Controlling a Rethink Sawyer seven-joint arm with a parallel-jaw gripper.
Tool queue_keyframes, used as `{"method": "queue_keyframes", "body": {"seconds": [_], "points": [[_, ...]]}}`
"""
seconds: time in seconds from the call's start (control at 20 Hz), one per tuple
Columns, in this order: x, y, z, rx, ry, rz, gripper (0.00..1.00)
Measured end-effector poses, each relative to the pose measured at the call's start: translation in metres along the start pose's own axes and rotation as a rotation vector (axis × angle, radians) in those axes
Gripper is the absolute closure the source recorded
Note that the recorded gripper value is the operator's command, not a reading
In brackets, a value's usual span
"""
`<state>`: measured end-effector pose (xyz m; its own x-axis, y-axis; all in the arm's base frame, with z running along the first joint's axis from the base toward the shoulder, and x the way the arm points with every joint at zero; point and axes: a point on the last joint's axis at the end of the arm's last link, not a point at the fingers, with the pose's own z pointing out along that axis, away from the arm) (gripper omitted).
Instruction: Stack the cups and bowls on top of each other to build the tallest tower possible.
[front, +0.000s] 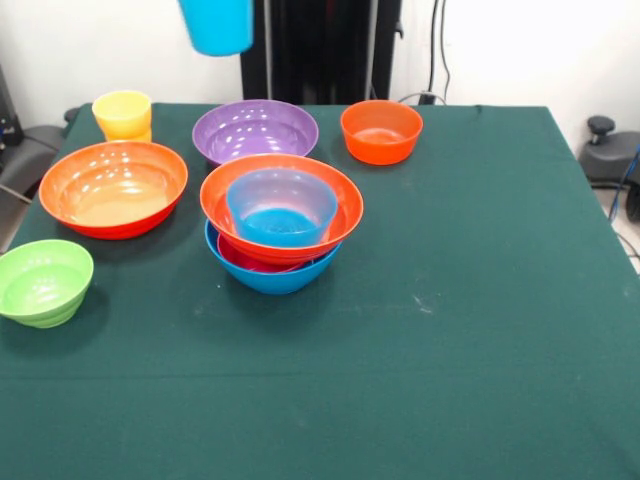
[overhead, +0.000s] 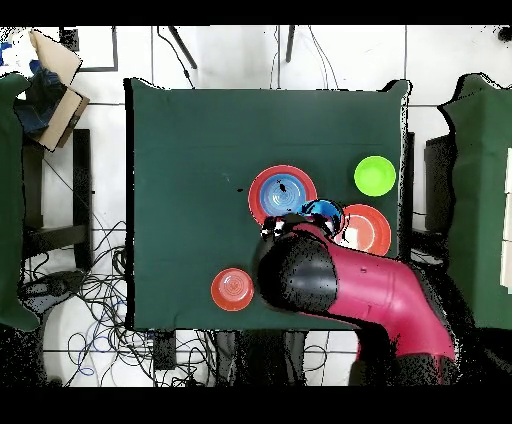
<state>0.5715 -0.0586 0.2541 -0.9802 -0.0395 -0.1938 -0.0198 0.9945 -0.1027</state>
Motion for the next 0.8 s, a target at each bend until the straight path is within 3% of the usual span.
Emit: {"method": "queue_keyframes", "body": {"seconds": [0.45, 0.8], "points": [[-0.002, 0.061, 0.004, -0.015, 0.010, -0.073, 1.00], [-0.008, 0.084, 0.018, -0.027, 0.024, -0.047, 1.00]]}}
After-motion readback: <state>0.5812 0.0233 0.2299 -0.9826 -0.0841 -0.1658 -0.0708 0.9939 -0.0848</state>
